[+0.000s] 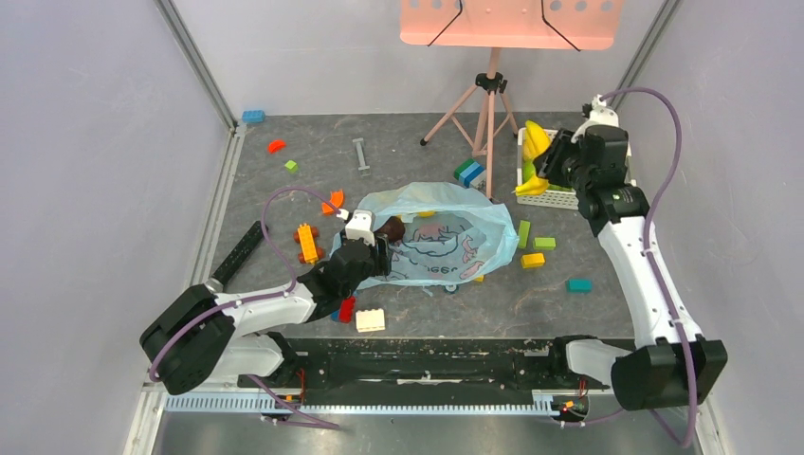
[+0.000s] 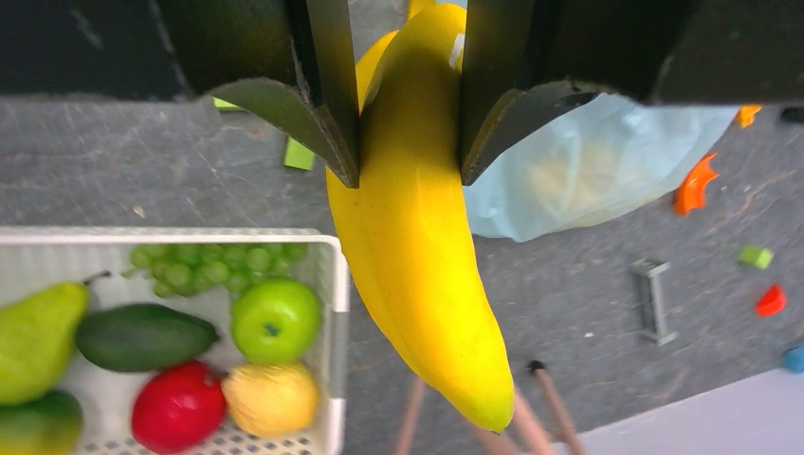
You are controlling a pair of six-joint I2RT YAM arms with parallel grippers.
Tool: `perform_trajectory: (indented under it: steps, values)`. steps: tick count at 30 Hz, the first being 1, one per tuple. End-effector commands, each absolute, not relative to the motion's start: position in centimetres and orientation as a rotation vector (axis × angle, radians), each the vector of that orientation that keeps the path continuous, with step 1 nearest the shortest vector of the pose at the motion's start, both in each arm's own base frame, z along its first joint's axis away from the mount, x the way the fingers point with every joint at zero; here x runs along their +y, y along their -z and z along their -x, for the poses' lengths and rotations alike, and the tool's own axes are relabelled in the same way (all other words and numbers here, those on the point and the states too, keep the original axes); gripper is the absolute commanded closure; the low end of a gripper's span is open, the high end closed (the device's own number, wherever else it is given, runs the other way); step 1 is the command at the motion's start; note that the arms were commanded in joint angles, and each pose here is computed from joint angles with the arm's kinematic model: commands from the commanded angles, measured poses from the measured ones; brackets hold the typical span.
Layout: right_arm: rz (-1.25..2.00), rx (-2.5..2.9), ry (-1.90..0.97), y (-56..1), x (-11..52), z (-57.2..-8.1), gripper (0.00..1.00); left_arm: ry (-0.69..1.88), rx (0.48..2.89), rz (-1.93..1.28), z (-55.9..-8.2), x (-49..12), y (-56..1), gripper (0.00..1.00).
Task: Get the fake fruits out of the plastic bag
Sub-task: Place the fake fruit in the bin.
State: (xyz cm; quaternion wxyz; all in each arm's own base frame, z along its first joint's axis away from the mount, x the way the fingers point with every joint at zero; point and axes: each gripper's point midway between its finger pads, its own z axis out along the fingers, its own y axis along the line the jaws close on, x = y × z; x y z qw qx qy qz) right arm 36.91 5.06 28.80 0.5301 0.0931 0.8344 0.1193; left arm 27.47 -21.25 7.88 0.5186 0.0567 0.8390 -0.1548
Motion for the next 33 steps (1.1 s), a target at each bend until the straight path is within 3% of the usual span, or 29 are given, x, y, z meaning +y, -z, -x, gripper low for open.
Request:
perform_trajectory:
  steps: [1, 14, 33]
  values:
    - [-0.339, 1.934, -0.253, -28.2, 1.9, -38.7, 0.81, 0.358, 1.965, -0.152, -28.3, -21.6, -9.5, 0.34]
    - [-0.676, 1.899, -0.025, -22.9, -8.0, -43.0, 0.79, 0.363, 1.961, -0.149, -28.3, -21.6, -9.6, 0.33]
    - [-0.879, 1.971, 0.049, -15.8, -14.3, -51.9, 0.78, 0.354, 1.951, -0.142, -28.3, -21.3, -9.8, 0.31]
